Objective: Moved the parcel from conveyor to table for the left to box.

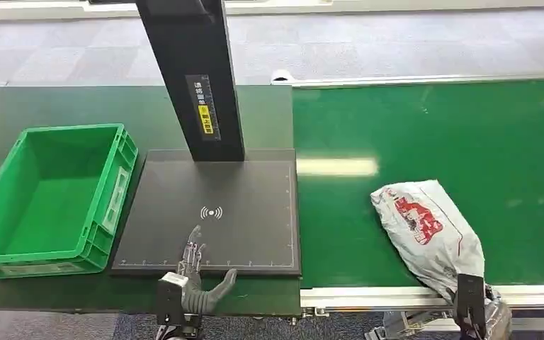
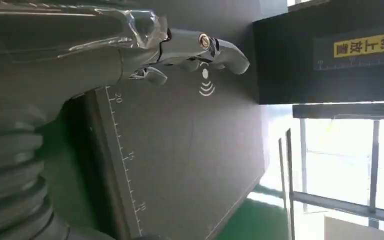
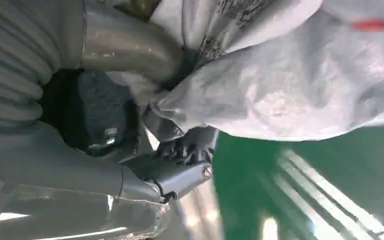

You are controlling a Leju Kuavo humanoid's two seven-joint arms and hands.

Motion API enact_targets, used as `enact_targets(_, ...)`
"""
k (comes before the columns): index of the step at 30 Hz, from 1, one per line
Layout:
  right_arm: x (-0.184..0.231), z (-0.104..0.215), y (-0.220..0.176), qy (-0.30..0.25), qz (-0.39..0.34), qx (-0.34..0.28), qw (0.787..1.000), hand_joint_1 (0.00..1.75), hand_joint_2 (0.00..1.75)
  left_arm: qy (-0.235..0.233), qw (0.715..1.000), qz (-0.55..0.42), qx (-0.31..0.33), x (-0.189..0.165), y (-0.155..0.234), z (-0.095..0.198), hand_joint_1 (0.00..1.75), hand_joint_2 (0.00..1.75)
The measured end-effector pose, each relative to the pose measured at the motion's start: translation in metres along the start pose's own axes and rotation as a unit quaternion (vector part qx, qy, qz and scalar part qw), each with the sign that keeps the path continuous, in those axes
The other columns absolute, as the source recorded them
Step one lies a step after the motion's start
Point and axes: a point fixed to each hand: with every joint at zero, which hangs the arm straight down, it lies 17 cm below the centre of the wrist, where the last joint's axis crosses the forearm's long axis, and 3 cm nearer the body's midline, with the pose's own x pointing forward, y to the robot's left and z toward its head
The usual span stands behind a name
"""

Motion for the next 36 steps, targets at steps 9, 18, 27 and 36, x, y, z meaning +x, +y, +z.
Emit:
enact_targets(9,0.148,0.003,0.007,-0.159,-0.039,-0.004,0.987,1.75,1.75,-0.041,0.999,-0.007,0.011,0.027,0.02,-0.013,0.0,1.75)
enact_targets(18,0.314,0.039,-0.009,-0.354,-0.088,-0.036,0.93,1.75,1.75,-0.149,0.988,-0.033,0.019,0.104,0.05,-0.038,0.0,1.75)
enact_targets(27,0.387,0.079,-0.023,-0.441,-0.135,-0.039,0.886,1.75,1.75,-0.22,0.972,-0.065,0.045,0.158,0.072,-0.042,0.0,1.75)
enact_targets(36,0.438,0.093,-0.025,-0.488,-0.18,-0.023,0.854,1.75,1.75,-0.266,0.958,-0.095,0.058,0.192,0.09,-0.037,0.0,1.75)
